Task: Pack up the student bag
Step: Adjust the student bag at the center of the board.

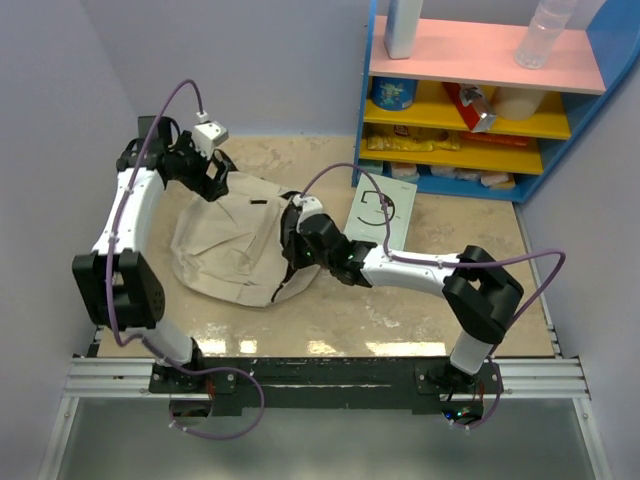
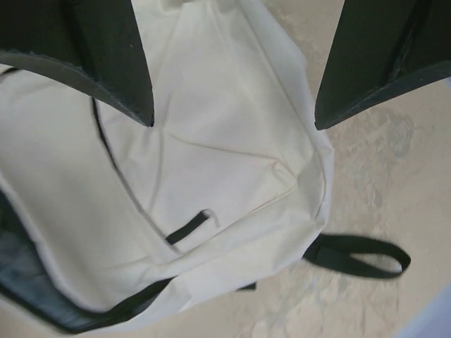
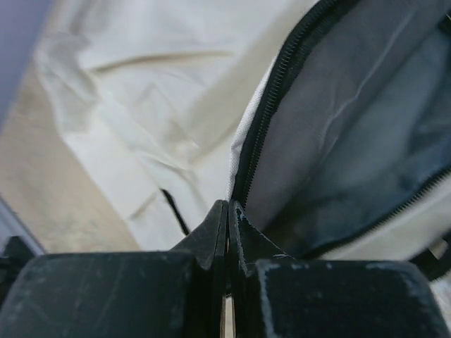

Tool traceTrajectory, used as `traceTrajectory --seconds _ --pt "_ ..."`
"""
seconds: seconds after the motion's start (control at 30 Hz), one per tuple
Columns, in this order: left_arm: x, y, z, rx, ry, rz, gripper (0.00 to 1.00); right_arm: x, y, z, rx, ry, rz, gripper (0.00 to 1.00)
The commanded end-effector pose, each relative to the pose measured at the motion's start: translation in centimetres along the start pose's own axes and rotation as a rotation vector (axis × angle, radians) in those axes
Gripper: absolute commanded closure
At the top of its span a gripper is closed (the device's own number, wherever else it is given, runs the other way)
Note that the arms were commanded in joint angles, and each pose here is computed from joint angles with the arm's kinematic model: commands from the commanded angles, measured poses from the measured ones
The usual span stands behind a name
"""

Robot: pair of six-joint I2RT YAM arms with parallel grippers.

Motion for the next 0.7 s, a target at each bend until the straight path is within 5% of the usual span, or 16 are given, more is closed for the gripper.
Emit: traceTrajectory --seconds 0.0,0.33,0.67 --pt "1.8 -1.4 -5.1 0.047 -0.189 -0.023 0.00 1.7 8.3 3.9 -0.067 0.181 -0.234 1.00" --pt "-2.7 -3.5 -7.6 0.250 -0.398 0.062 0.00 1.0 8.1 6.1 -0.059 0.237 -0.254 1.00" --pt "-1.0 -1.4 -9.1 0.251 -0.481 -0.017 0.00 -0.1 7.6 6.2 -0.036 0.234 -0.231 1.00"
Point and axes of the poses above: each gripper's point midway between its finger pads, its own x axis back along the fingers, its own z axis along the line the jaws close on, y = z × x, the point moved 5 cm from there along x, back along the fingers, and after that the axes turned 15 degrees about x, right-handed, at the moved point
